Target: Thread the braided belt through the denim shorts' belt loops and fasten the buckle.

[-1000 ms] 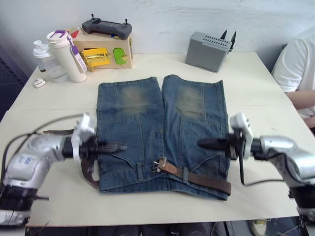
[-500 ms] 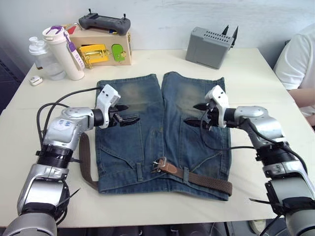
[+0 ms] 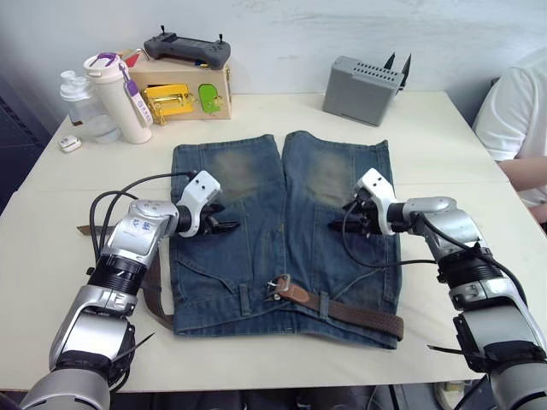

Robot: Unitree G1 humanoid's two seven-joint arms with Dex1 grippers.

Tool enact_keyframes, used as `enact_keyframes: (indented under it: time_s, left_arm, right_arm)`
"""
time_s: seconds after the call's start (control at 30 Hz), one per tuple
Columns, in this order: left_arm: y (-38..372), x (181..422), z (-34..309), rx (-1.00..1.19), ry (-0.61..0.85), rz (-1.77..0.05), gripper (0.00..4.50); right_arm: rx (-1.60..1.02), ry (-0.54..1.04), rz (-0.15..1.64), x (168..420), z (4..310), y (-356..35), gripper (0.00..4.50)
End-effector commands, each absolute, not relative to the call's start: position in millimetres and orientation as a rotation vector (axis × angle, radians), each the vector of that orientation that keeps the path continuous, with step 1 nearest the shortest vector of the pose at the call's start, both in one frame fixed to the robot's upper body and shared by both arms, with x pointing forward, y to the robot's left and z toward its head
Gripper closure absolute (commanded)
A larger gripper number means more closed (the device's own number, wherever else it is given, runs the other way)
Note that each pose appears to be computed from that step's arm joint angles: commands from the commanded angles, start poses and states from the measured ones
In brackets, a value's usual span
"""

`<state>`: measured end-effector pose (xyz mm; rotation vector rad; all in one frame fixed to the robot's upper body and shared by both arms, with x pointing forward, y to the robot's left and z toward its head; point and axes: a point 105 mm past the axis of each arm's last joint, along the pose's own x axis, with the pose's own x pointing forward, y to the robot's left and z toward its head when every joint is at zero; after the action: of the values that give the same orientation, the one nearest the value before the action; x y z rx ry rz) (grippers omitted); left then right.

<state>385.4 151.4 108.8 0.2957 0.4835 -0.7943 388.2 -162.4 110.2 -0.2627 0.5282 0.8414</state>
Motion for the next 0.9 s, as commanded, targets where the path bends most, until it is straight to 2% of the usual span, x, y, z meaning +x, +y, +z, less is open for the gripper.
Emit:
enact_keyframes:
  time_s: [0.03, 0.1, 0.17, 0.33, 0.5, 0.6, 0.77, 0.9]
  left_arm:
    - [140.0, 368.9, 84.2, 0.251, 0.573, -0.852, 2.79]
    - [137.6, 368.0, 89.1, 0.243, 0.554, -0.853, 3.66]
    - [133.7, 369.3, 100.5, 0.217, 0.508, -0.851, 4.47]
    - [127.3, 380.6, 131.8, 0.159, 0.38, -0.817, 4.47]
    - [124.0, 402.9, 156.4, 0.124, 0.269, -0.737, 4.47]
    - [125.3, 419.7, 162.8, 0.121, 0.234, -0.68, 4.47]
    - [126.6, 447.2, 176.3, 0.148, 0.174, -0.598, 4.47]
    - [126.3, 458.6, 174.5, 0.198, 0.178, -0.573, 4.47]
  right_arm:
    - [-0.219, 0.653, 0.884, 370.3, 77.1, -156.2, 2.88]
    - [-0.251, 0.62, 0.9, 370.4, 81.8, -154.1, 3.86]
    - [-0.289, 0.547, 0.931, 373.0, 96.6, -149.7, 4.5]
    - [-0.377, 0.354, 0.911, 393.2, 141.3, -147.7, 4.5]
    - [-0.528, 0.182, 0.761, 428.4, 186.6, -158.6, 4.5]
    - [-0.575, 0.131, 0.666, 445.8, 204.3, -168.2, 4.5]
    - [-0.587, 0.098, 0.569, 461.9, 212.0, -173.8, 4.5]
    - [-0.519, 0.138, 0.536, 466.4, 200.2, -174.5, 4.5]
